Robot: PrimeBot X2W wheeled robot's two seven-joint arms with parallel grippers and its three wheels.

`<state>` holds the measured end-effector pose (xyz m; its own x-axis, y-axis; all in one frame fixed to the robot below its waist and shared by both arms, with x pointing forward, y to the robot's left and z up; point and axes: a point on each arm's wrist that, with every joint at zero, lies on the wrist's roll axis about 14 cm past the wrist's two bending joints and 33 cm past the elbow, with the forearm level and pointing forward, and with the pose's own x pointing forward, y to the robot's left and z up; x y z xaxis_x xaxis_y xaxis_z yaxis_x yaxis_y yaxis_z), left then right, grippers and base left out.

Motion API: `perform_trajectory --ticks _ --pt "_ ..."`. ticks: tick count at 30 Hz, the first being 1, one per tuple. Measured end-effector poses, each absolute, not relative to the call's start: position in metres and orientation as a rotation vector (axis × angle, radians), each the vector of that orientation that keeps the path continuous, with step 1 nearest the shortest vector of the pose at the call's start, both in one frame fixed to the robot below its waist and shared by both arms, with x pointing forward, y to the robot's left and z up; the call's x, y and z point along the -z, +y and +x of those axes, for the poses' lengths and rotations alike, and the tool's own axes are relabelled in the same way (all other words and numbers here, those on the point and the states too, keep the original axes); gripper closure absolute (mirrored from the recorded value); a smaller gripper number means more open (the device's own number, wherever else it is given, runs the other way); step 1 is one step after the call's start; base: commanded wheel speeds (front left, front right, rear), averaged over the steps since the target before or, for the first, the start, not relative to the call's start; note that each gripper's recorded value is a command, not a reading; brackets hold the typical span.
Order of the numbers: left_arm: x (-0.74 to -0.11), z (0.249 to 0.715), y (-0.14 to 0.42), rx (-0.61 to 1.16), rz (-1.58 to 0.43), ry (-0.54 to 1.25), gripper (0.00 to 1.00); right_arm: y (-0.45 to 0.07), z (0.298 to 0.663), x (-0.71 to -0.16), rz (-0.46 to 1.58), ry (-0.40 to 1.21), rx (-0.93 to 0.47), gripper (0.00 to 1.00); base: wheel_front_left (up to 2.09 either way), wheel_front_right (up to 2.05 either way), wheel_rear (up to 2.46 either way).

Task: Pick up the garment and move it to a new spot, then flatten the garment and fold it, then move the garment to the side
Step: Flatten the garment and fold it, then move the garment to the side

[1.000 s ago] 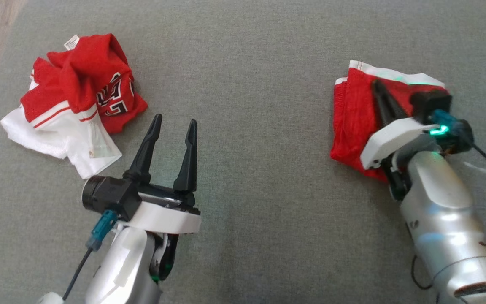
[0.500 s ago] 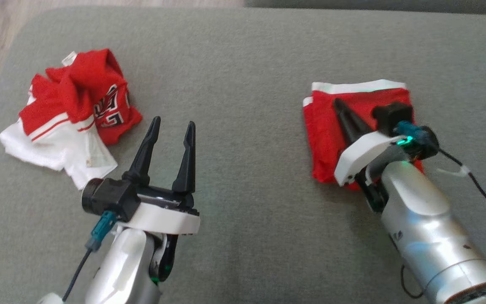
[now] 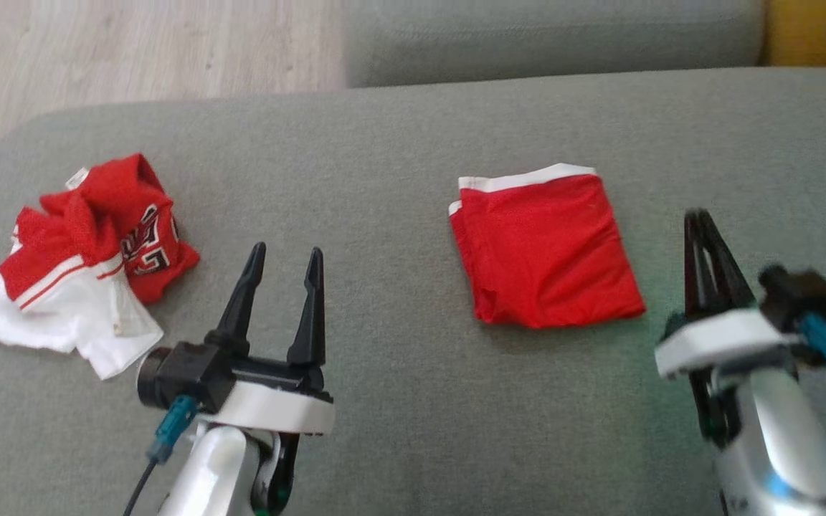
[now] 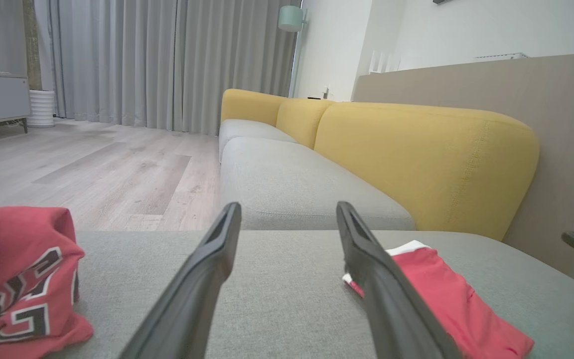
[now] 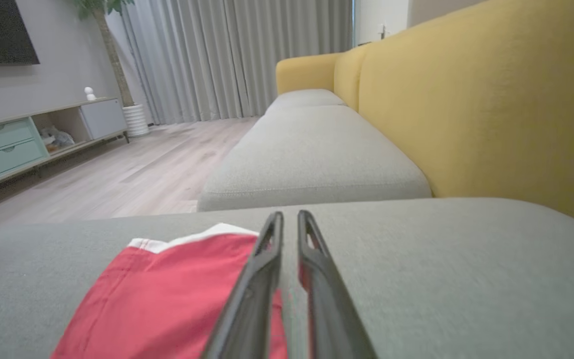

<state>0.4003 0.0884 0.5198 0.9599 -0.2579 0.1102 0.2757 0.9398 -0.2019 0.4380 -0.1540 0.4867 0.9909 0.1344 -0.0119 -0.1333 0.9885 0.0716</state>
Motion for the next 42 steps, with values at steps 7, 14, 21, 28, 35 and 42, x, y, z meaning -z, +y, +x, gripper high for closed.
perform_trajectory --ticks 7,14,21,28,35,42 --pt "-0.518 0.386 0.081 0.292 -0.222 -0.075 0.00 -0.165 0.398 -0.476 0.093 0.035 -0.101 0.00 0.00 0.00 0.00" --pt "-0.513 0.378 0.078 0.298 -0.225 -0.060 0.00 -0.166 0.385 -0.476 0.102 0.032 -0.094 0.00 0.00 0.00 0.00" --pt "-0.507 0.379 0.080 0.288 -0.236 -0.042 0.00 -0.165 0.390 -0.474 0.103 0.035 -0.096 0.00 0.00 0.00 0.00" --pt "-0.496 0.393 0.085 0.275 -0.236 -0.014 0.00 -0.164 0.422 -0.459 0.084 0.109 -0.096 0.00 0.00 0.00 0.00" --pt "-0.489 0.412 0.093 0.259 -0.231 -0.002 0.00 -0.144 0.455 -0.416 0.106 0.292 -0.135 0.00 0.00 0.00 0.00" --pt "-0.480 0.417 0.108 0.222 -0.220 0.018 0.00 -0.110 0.471 -0.368 0.102 0.493 -0.211 0.00 0.00 0.00 0.00"
